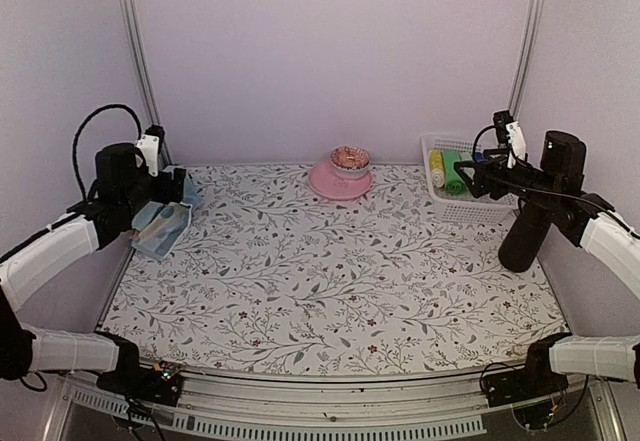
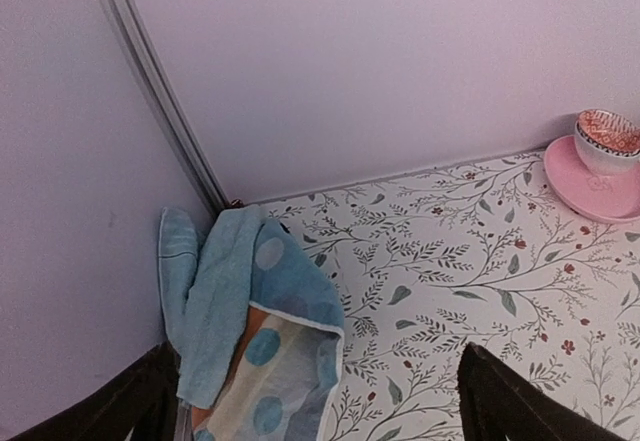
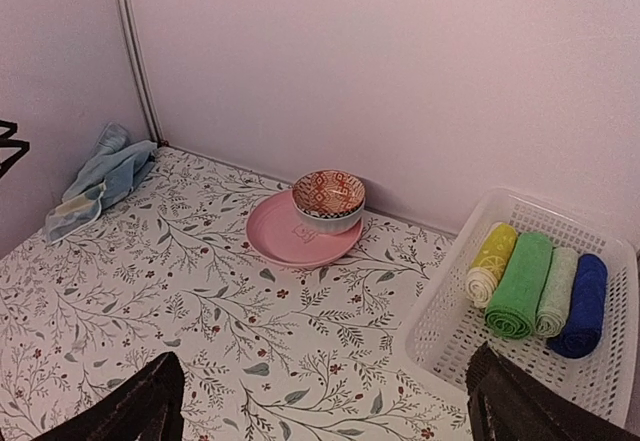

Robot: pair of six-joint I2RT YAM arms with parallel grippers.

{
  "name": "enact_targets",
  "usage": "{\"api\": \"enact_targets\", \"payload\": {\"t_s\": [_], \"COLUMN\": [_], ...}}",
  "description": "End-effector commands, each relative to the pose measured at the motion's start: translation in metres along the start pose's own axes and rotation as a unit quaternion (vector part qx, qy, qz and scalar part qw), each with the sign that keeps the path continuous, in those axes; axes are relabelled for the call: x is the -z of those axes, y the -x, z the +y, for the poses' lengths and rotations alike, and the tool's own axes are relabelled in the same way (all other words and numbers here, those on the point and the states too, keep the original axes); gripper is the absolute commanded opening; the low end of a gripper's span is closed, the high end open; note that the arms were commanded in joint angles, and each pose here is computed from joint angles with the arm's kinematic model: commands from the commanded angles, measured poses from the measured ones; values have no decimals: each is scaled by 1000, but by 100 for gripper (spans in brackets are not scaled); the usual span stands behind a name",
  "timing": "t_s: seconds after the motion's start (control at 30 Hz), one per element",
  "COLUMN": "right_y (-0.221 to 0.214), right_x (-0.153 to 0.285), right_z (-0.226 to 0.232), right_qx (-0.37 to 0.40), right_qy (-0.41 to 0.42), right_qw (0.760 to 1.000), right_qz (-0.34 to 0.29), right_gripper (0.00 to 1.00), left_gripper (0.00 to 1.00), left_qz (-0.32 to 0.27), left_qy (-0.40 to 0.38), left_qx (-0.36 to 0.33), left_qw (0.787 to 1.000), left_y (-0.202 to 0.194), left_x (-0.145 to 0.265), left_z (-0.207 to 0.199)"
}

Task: Roll the towels
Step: Pick up the towel from the corner of the board.

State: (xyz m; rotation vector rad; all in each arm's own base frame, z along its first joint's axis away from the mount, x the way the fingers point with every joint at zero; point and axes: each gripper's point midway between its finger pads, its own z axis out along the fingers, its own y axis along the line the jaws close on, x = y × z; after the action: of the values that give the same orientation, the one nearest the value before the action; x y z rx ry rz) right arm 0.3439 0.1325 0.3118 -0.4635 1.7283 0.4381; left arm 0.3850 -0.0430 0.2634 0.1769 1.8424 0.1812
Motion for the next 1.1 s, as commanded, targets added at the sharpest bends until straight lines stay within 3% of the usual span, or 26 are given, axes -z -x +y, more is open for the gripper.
{"api": "enact_targets", "payload": {"t_s": [0.0,0.2,0.6,0.93,1.07], "right_y": [4,-13,-53,-101,-110], "right_x": [-6,-19,-10,-28,-35], "right_z": [-2,5,49,101,115], "right_qx": [-60,-166,-299,-263,-245], "right_qy": [7,40,146,137,140], "right_qw": [998,985,942,949,951], "right_qz": [-11,4,38,108,123], "right_gripper": [99,99,99,99,99], "left_gripper": [97,97,97,97,86], "left_qz": [11,31,98,210,254], "left_qy": [-11,-6,-47,-93,-109], "left_qx": [-22,-31,-33,-28,-31], "left_qw": [1000,999,993,973,961], "left_y": [-2,-17,-59,-123,-156], "left_x": [5,7,-23,-88,-100], "left_z": [25,53,63,53,42]}}
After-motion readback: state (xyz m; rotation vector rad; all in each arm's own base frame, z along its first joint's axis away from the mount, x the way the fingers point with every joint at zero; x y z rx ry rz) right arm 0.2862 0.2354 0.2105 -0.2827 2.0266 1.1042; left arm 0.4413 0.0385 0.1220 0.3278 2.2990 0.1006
